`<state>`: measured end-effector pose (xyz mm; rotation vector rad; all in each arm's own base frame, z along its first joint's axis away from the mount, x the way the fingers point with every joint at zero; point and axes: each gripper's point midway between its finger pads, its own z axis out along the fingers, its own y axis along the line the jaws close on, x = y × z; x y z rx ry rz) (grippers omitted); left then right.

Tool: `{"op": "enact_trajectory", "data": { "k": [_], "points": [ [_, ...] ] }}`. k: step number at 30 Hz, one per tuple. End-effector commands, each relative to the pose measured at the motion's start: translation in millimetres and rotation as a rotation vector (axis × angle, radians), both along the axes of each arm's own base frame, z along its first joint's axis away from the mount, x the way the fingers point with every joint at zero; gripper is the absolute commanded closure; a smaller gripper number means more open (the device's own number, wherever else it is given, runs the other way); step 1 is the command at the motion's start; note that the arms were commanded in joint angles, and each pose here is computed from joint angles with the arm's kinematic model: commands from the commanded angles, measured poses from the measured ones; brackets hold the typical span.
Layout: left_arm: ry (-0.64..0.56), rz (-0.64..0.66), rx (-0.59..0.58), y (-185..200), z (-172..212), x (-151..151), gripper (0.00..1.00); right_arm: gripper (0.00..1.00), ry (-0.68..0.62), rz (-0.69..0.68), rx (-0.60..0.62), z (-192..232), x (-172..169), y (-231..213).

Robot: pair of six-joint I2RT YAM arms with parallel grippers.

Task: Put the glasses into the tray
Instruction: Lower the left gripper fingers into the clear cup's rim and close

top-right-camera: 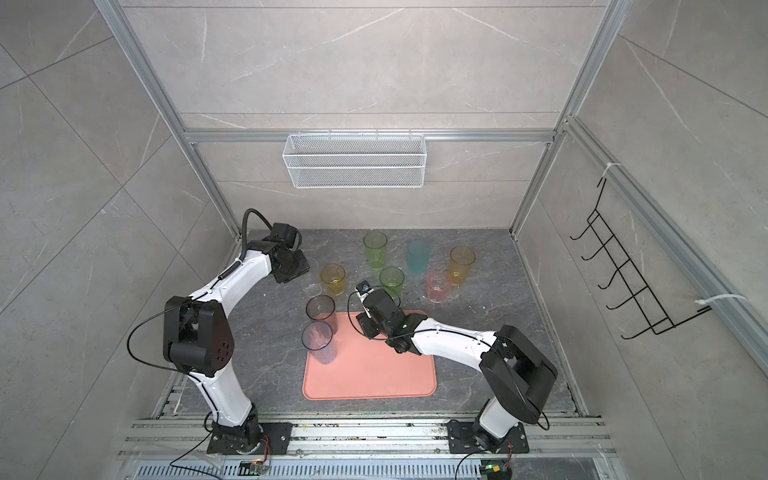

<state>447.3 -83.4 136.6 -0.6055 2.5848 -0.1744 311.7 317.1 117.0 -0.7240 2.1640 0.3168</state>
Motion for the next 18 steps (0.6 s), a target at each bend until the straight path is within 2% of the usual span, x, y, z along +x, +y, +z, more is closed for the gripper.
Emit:
{"op": "enact_trajectory", "data": {
  "k": [1, 18],
  "points": [
    [-0.004, 0.005, -0.017, -0.9, 5.1, 1.1, 0.62, 0.4, -0.025, 0.02, 0.024, 13.7, -1.6, 6.0],
    [0.022, 0.01, -0.034, 1.7, -5.4, -0.8, 0.75, 0.4, -0.017, 0.022, 0.013, 10.8, -1.2, 7.7]
  ]
}}
